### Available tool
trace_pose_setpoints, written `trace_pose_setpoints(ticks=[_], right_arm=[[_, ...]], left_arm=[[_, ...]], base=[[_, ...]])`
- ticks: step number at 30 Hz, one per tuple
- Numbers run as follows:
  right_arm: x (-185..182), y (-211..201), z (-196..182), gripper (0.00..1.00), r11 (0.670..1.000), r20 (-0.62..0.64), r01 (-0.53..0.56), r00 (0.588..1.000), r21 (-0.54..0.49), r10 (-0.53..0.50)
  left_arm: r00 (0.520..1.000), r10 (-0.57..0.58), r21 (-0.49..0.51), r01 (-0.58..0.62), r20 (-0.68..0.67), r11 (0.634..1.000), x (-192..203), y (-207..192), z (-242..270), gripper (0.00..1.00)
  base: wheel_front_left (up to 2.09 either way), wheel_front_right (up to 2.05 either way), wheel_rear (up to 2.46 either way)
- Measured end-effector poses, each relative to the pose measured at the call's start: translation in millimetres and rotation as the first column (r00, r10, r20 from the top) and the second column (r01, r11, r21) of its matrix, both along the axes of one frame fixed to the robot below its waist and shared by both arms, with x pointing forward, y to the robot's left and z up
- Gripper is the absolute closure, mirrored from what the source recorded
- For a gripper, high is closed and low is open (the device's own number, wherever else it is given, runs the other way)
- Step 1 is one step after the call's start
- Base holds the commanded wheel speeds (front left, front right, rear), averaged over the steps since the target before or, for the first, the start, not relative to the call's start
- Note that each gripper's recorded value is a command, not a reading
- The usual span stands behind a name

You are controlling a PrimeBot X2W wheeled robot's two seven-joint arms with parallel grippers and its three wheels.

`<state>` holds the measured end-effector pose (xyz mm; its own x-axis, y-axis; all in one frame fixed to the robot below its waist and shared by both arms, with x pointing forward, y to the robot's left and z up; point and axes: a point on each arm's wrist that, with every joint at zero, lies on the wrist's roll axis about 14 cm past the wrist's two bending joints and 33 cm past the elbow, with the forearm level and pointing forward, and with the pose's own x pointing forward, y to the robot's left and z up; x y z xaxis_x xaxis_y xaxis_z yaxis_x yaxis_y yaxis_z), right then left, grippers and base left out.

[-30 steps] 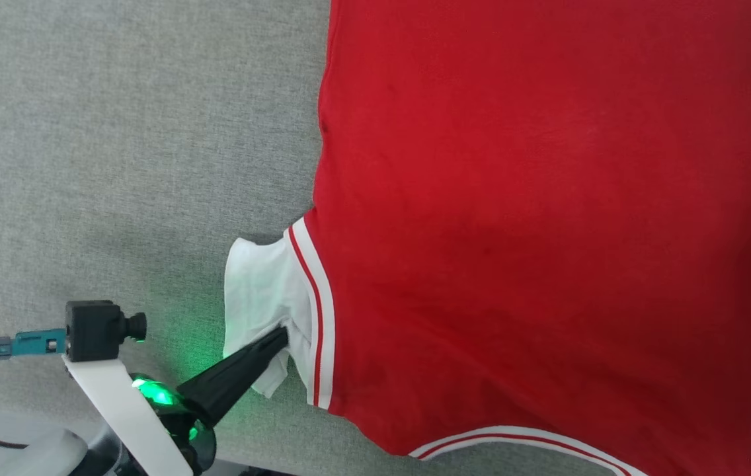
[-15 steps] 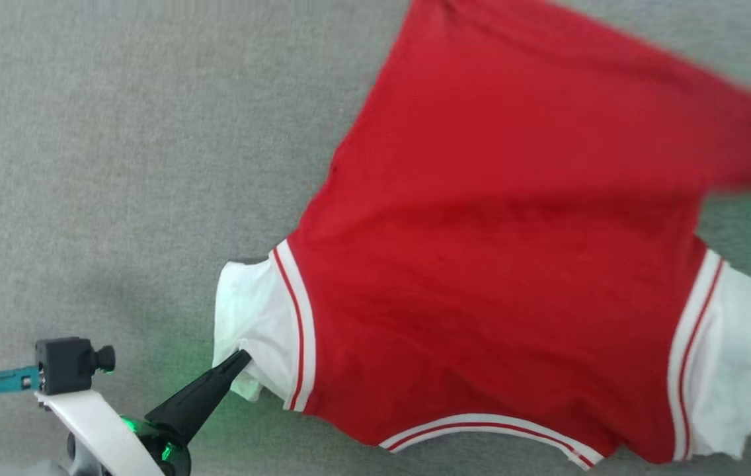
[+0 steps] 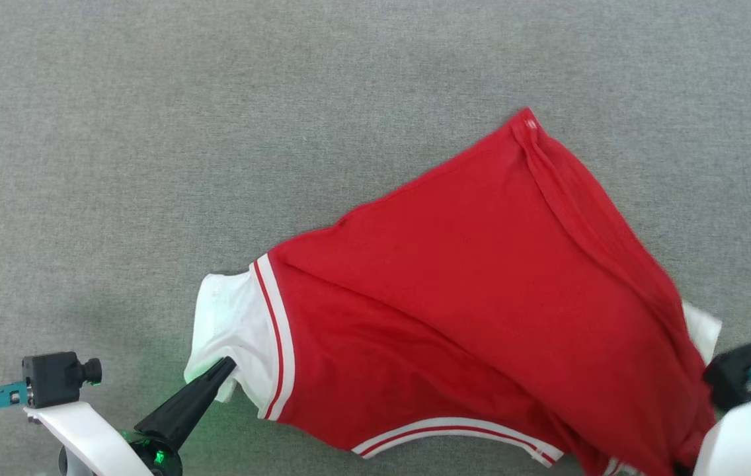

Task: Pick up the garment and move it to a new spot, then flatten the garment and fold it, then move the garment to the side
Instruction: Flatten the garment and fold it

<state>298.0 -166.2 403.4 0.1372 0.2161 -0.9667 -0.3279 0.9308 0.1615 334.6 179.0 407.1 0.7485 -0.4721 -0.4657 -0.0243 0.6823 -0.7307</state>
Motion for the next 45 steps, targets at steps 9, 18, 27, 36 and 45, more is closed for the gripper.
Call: trace_pose_setpoints(ticks=[9,18,27,36,45], right_arm=[[13,12,16,0.08,0.999,0.13,-0.034,0.991,0.032,0.03],[86,14,76,0.0,0.997,0.406,-0.057,0.913,0.057,0.029],[187,59,67,0.0,0.989,0.511,-0.14,0.854,0.043,0.098],[222,94,-2,0.0,0.969,0.394,-0.243,0.888,-0.042,0.24],[228,95,-26,1.0,0.963,0.351,-0.261,0.897,-0.065,0.267]], left_arm=[[1.0,-0.02,-0.014,0.021,0.015,1.0,-2,-8,5,1.0],[1.0,-0.003,-0.027,0.003,0.027,1.0,-6,-10,9,1.0],[1.0,0.003,-0.053,-0.003,-0.003,0.999,-2,-17,1,1.0],[0.999,0.035,-0.055,-0.037,-0.032,0.998,1,-14,-6,1.0],[0.998,0.057,-0.04,-0.059,-0.035,0.997,5,-7,-9,1.0]], base=[[0.0,0.0,0.0],[0.0,0.0,0.0],[0.0,0.0,0.0],[0.0,0.0,0.0],[0.0,0.0,0.0]])
